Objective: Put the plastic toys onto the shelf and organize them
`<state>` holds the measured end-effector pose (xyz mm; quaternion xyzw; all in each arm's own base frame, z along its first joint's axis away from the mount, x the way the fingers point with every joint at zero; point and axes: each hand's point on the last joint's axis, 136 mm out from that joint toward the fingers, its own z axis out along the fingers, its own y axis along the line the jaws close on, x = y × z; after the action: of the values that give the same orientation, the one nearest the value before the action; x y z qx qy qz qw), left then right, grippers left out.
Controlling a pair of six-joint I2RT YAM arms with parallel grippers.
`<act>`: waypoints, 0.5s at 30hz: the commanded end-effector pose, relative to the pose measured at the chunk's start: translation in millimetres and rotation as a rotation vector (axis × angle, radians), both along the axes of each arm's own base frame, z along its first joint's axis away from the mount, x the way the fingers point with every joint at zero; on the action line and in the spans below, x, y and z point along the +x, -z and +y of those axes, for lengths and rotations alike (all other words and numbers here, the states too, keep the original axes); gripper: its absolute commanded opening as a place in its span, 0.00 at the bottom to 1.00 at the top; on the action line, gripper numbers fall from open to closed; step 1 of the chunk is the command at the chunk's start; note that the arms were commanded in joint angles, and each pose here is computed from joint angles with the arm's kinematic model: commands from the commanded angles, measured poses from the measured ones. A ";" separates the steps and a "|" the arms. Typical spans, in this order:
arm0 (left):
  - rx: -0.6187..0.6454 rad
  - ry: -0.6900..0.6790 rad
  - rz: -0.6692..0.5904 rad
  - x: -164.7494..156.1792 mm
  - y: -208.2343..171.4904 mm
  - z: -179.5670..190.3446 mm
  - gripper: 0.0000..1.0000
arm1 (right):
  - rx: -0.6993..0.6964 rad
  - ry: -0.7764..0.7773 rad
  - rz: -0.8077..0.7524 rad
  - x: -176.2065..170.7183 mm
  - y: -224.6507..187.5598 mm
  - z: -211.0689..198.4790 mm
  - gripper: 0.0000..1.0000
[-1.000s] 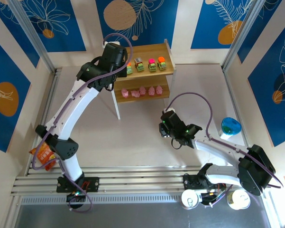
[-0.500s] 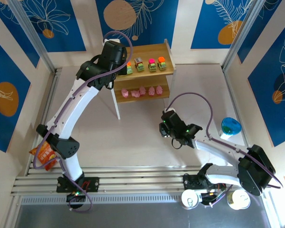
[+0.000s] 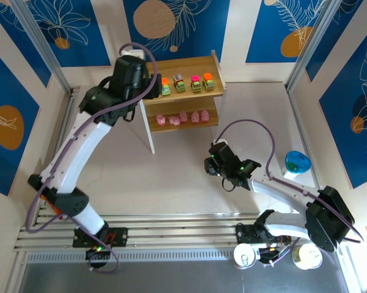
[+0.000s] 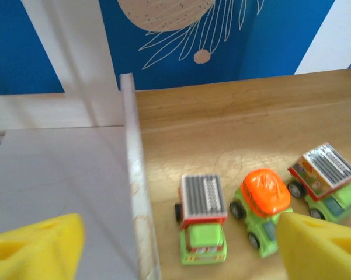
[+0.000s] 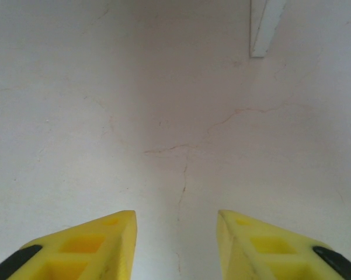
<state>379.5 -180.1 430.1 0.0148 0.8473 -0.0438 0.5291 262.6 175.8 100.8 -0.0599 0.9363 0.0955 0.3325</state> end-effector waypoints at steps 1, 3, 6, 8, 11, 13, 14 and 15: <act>-0.013 0.010 -0.053 -20.1 -9.9 17.4 0.92 | -0.012 0.027 -0.007 3.4 3.6 -7.8 0.46; -0.004 0.013 -0.057 -30.9 -2.8 26.6 0.98 | -0.020 0.048 -0.007 6.3 3.8 -13.2 0.50; 0.018 0.016 -0.040 -44.4 15.5 40.6 1.00 | -0.031 0.084 -0.014 10.7 0.1 -24.5 0.56; 0.022 0.017 -0.023 -50.0 31.4 49.5 1.00 | -0.037 0.112 -0.025 14.0 -4.5 -33.1 0.59; -0.001 0.039 0.014 -55.6 62.5 59.5 1.00 | -0.046 0.151 -0.040 18.0 -12.1 -45.1 0.63; -0.009 0.058 0.029 -57.3 85.4 63.7 1.00 | -0.053 0.175 -0.046 19.7 -15.9 -52.5 0.64; -0.013 0.056 0.035 -57.6 95.9 67.1 1.00 | -0.055 0.186 -0.051 20.7 -18.0 -55.7 0.64; -0.024 0.072 0.051 -58.9 110.6 67.2 1.00 | -0.058 0.202 -0.058 21.9 -20.2 -59.8 0.65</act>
<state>318.7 -104.7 330.8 0.0199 0.8661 -0.0342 0.4984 280.5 127.7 107.6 0.0073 0.9356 0.0485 0.3496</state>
